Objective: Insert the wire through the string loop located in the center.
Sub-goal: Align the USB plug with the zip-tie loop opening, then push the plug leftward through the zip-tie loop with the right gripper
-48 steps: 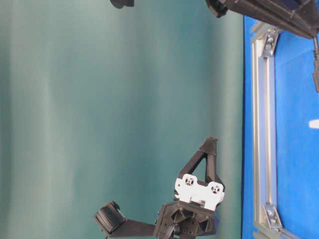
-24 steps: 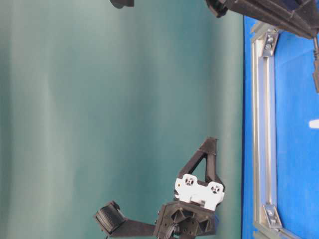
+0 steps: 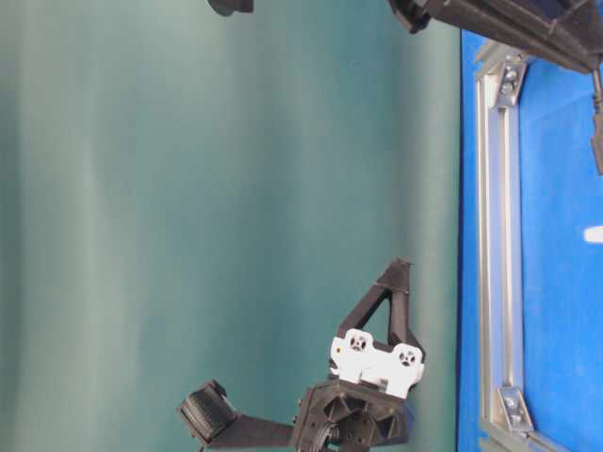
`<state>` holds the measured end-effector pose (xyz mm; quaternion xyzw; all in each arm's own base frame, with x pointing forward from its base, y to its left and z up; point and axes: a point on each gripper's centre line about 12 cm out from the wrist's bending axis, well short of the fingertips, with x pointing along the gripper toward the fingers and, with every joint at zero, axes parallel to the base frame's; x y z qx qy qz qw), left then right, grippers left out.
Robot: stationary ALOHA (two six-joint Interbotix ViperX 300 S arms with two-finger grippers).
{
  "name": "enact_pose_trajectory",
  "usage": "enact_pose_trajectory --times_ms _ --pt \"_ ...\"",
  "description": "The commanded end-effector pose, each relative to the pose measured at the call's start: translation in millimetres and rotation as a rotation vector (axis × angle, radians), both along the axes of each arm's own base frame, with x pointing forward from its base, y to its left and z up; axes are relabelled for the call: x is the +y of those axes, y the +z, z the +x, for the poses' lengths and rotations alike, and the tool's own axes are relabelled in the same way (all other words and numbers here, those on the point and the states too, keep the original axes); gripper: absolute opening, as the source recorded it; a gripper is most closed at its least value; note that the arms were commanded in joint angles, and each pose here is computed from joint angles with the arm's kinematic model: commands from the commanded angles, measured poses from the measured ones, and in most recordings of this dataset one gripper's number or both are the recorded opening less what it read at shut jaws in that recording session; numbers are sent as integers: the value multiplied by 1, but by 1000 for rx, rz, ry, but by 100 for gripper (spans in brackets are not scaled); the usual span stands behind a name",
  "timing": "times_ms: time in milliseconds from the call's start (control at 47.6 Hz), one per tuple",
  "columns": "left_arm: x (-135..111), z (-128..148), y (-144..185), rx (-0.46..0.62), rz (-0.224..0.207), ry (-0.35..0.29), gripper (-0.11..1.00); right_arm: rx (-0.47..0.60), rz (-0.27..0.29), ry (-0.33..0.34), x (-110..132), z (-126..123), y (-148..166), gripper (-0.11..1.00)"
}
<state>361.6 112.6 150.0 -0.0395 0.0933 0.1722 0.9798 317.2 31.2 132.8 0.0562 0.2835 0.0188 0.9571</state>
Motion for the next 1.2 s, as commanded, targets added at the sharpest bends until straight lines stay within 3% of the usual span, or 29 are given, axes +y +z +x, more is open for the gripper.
enact_pose_trajectory --times_ms 0,463,1177 --pt "-1 2 15 -43 16 -6 0 -27 3 -2 0 4 6 -3" --pt "-1 2 15 -42 16 -6 0 -32 4 6 4 11 7 -3" --pt "-2 2 15 -42 16 -9 0 -56 7 9 12 71 4 -3"
